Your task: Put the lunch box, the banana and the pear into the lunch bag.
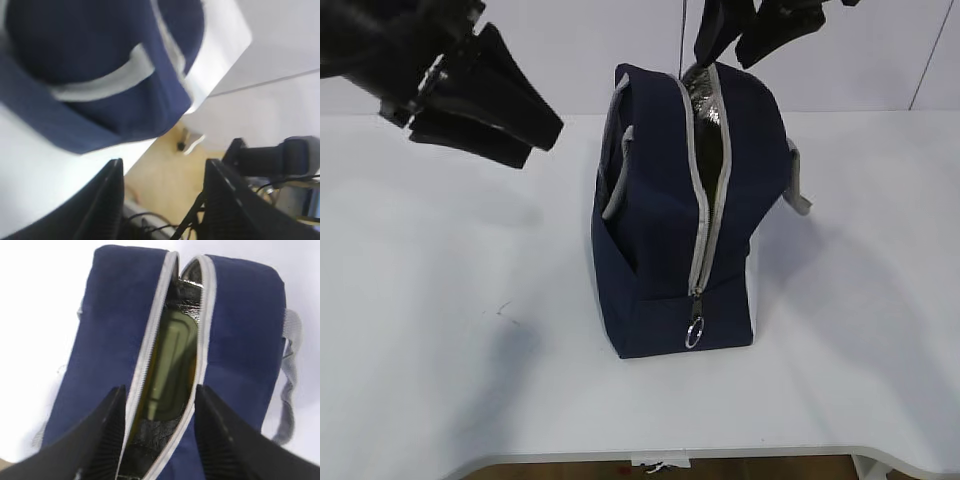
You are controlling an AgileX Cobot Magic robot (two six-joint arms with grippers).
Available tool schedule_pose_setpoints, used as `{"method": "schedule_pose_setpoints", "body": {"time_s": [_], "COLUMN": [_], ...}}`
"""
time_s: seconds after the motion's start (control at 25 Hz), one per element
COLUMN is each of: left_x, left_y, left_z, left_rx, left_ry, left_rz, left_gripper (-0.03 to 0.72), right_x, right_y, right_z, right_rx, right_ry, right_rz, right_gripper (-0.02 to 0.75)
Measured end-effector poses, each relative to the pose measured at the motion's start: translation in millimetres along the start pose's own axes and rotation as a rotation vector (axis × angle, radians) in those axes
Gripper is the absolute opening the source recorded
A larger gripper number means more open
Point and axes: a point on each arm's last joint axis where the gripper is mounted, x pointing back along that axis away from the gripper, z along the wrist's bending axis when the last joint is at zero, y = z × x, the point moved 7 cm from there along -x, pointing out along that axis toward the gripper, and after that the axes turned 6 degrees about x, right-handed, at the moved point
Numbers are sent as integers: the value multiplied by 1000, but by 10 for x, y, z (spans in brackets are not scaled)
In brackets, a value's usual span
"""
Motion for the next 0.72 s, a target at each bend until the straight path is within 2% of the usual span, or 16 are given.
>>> {"method": "schedule_pose_setpoints", "body": {"time_s": [0.24, 0.4, 0.52, 0.72], "left_x": [162, 312, 401, 453], "left_y": [-129, -186, -211, -231], "left_z": [188, 236, 239, 213], "left_rx": [11, 13, 6, 6], "left_ry": [200, 303, 348, 361], "left_rz": [34, 24, 12, 3], "left_gripper": [391, 382, 362, 354], "right_x": [263, 554, 726, 873], "right_y": [21, -18, -134, -467], "right_z": [40, 81, 105, 124], "right_rx": [7, 20, 40, 56], "right_ry": [2, 2, 1, 0], "right_rz": [-55, -105, -117, -91], "right_gripper": [348, 348, 348, 348]}}
